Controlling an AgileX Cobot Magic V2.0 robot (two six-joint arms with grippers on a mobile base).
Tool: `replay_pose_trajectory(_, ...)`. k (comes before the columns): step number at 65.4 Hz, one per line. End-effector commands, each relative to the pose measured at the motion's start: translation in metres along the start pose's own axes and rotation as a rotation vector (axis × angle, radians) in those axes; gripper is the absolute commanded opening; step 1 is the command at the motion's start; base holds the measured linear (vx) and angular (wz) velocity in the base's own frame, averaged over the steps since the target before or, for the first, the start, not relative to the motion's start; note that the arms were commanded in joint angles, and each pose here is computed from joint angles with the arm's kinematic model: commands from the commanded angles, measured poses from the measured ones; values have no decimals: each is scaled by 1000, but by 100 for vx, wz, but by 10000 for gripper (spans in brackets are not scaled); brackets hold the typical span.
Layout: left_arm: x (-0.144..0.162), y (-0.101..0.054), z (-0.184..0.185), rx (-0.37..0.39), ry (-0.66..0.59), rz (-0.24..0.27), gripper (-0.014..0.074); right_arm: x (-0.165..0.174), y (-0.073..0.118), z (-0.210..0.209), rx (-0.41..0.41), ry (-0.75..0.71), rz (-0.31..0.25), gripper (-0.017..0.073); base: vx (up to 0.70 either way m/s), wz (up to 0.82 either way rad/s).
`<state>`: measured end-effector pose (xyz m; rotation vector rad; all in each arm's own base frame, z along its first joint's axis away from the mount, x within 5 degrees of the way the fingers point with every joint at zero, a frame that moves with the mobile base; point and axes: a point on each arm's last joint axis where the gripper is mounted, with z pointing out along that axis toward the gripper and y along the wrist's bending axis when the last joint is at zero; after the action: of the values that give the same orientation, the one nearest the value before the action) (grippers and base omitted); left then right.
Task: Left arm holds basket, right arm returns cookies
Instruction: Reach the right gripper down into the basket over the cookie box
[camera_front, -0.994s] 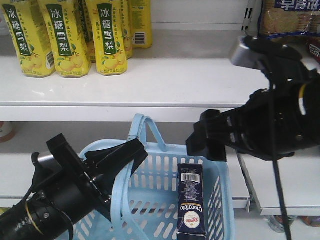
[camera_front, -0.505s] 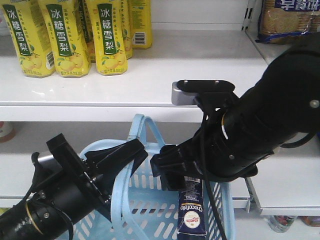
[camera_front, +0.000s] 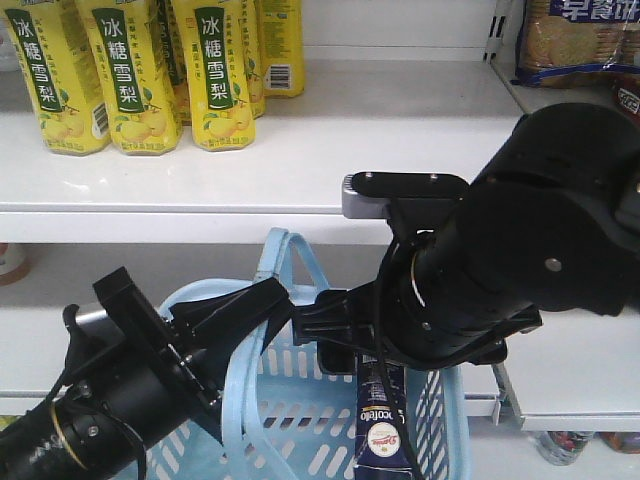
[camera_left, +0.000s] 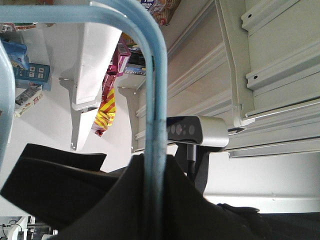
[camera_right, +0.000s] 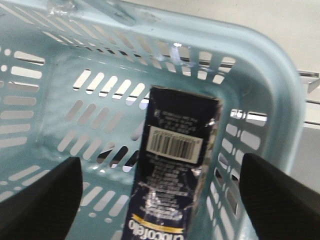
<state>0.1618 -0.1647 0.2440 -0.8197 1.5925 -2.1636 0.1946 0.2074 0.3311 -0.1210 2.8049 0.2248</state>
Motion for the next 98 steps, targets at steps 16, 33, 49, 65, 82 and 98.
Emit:
replay_pose_trajectory(16, -2, -30, 1, 232, -21, -19, 0, -3, 10, -3, -21, -58, 24, 594, 0, 0)
replay_pose_trajectory(33, -2, -30, 1, 232, -21, -19, 0, -5, 14, 9, 3, -39, 19, 594, 0, 0)
replay_pose_trajectory(49, -2, -30, 1, 232, -21, -19, 0, -6, 15, 17, 21, -28, 14, 594, 0, 0)
replay_pose_trajectory(65, -2, -30, 1, 232, -21, -19, 0, -5, 13, 12, 25, -32, 11, 594, 0, 0)
replay_pose_trajectory(82, -2, -30, 1, 232, -21, -19, 0, -4, 0, -8, 58, -83, -3, 594, 0, 0)
replay_pose_trajectory(98, -2, -30, 1, 232, -21, -19, 0, -2, 0, -14, 29, -83, -24, 594, 0, 0)
